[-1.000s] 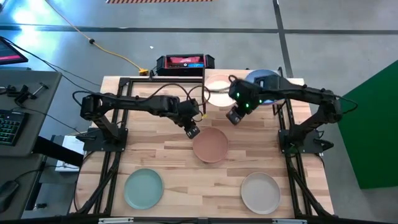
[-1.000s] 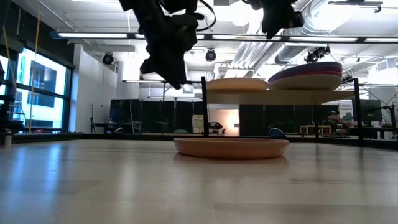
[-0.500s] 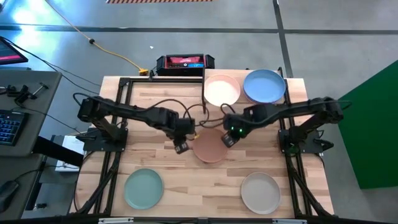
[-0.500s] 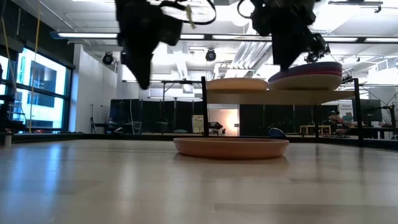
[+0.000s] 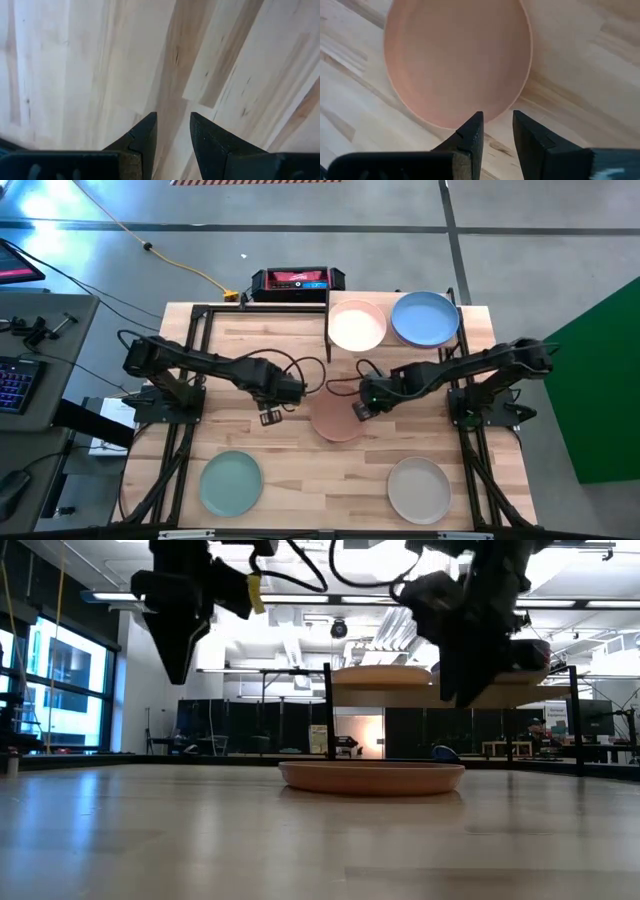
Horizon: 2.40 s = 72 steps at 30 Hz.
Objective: Place and stack plates onto a shelf
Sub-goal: Stack the brown plate on top of the light orange plate on the shelf
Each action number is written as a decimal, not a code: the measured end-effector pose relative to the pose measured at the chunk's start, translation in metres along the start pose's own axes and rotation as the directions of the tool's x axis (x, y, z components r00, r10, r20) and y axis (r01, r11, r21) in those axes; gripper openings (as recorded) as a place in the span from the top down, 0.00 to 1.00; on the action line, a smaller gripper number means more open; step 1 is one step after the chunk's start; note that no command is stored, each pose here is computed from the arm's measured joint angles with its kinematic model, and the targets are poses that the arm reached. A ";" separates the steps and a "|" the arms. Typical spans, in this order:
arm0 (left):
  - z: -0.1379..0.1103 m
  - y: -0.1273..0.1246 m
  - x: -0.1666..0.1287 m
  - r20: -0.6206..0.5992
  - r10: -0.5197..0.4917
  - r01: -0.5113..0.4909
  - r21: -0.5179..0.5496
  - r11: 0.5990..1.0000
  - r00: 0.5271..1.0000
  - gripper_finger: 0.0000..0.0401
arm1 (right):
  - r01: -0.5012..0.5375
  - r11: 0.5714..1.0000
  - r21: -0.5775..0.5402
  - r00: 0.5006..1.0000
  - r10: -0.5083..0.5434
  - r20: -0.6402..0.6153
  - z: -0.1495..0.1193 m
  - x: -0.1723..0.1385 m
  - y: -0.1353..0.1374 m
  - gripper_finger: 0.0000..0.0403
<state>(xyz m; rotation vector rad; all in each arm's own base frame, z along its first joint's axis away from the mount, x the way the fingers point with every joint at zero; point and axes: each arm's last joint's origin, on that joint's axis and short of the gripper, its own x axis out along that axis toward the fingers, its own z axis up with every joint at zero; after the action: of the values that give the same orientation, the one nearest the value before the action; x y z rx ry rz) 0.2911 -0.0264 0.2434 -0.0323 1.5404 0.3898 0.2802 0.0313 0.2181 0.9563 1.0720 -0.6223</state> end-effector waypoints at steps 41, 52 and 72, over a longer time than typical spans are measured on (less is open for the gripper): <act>-0.051 0.033 -0.067 0.246 0.035 0.001 -0.145 0.989 0.969 0.74 | 0.118 0.985 0.125 0.991 -0.125 0.045 0.007 0.075 -0.022 0.79; -0.051 0.033 -0.067 0.248 0.039 -0.007 -0.131 0.991 0.968 0.74 | 0.115 0.977 0.179 0.993 -0.119 0.012 0.006 0.081 -0.021 0.93; -0.051 0.033 -0.067 0.249 0.041 -0.034 -0.032 0.999 0.968 0.74 | 0.188 0.978 0.086 0.982 -0.186 -0.024 0.025 0.016 0.031 1.00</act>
<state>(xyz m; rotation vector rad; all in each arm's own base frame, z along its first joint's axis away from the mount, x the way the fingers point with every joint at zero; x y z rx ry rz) 0.2343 -0.0239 0.3142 0.0241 1.2885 0.4286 0.3230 0.0245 0.2178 0.9438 1.1648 -0.8237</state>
